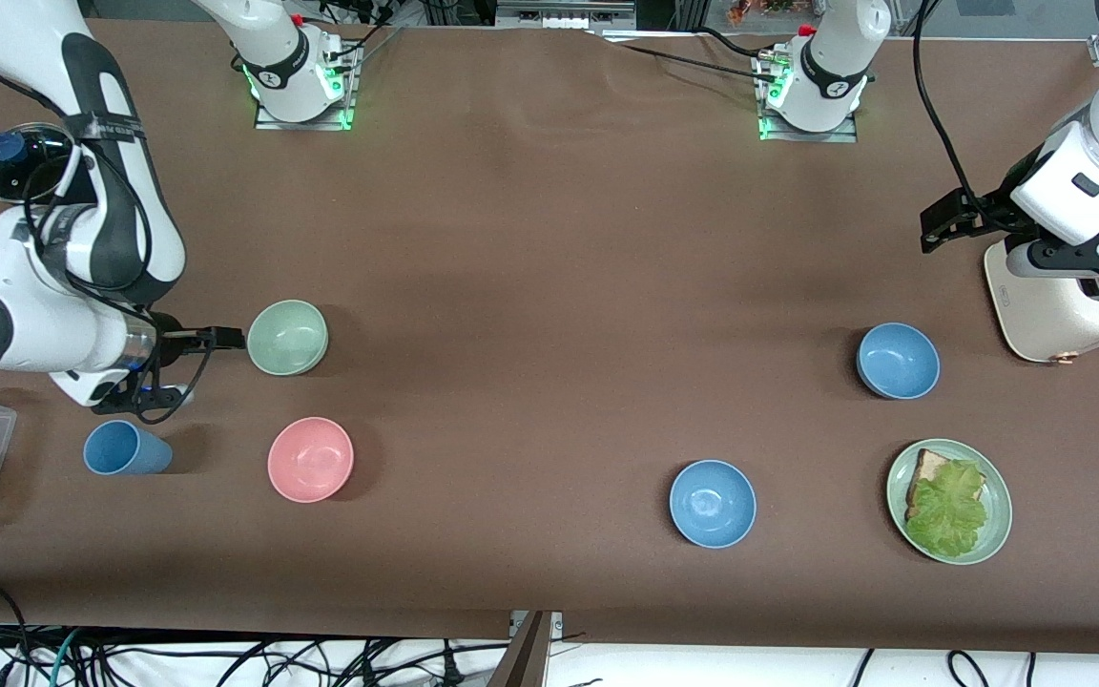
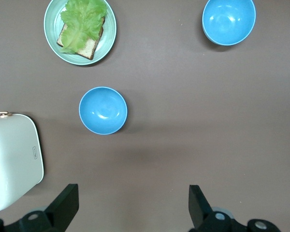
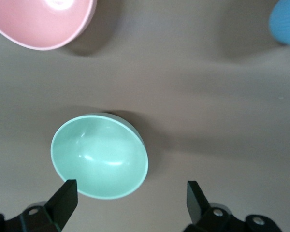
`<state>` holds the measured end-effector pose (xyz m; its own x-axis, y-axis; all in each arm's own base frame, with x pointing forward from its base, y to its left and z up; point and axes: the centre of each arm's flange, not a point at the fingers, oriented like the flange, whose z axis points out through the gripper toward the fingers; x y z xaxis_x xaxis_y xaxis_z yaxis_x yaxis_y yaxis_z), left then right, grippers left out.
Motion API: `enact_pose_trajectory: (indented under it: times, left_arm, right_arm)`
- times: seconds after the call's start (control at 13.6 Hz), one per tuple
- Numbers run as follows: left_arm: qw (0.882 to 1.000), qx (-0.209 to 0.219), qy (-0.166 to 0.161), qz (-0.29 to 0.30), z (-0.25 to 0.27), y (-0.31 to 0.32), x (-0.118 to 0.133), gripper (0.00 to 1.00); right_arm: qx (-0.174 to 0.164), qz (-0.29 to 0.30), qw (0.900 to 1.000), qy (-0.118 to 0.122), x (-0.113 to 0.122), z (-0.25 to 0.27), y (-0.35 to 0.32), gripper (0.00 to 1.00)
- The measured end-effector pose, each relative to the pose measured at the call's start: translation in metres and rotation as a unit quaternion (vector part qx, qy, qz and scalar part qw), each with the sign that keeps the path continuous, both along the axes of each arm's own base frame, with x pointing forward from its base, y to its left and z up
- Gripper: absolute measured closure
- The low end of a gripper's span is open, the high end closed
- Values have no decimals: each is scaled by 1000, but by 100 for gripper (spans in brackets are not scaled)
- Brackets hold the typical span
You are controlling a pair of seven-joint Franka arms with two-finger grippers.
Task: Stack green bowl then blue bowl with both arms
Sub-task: 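Reach the right gripper down to the pale green bowl's rim, then close the right gripper on the pale green bowl's rim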
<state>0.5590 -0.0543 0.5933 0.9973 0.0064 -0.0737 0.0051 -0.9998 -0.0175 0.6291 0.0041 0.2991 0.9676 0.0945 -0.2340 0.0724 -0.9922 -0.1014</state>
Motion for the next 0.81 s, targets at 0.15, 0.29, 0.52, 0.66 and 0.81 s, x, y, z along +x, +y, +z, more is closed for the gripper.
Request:
enact_pose_trajectory:
  times: [0.15,0.29,0.52,0.66,0.81]
  left_arm:
    - [1000,0,0,0,0,0,0,0]
    - [1000,0,0,0,0,0,0,0]
    - [1000,0,0,-1,0,-1,0,0]
    - [1000,0,0,-1,0,-1,0,0]
    - [1000,0,0,-1,0,-1,0,0]
  right_arm:
    - [5,-8,1000,1,-7,-21,0,0]
    - [5,-12,1000,1,-16,-38,-1,0]
    - [2,-14,1000,-2,-28,-59,-3,0]
    - [4,-16,1000,-7,-35,-71,-5,0]
    - [16,-24,1000,-5,-40,-79,-5,3]
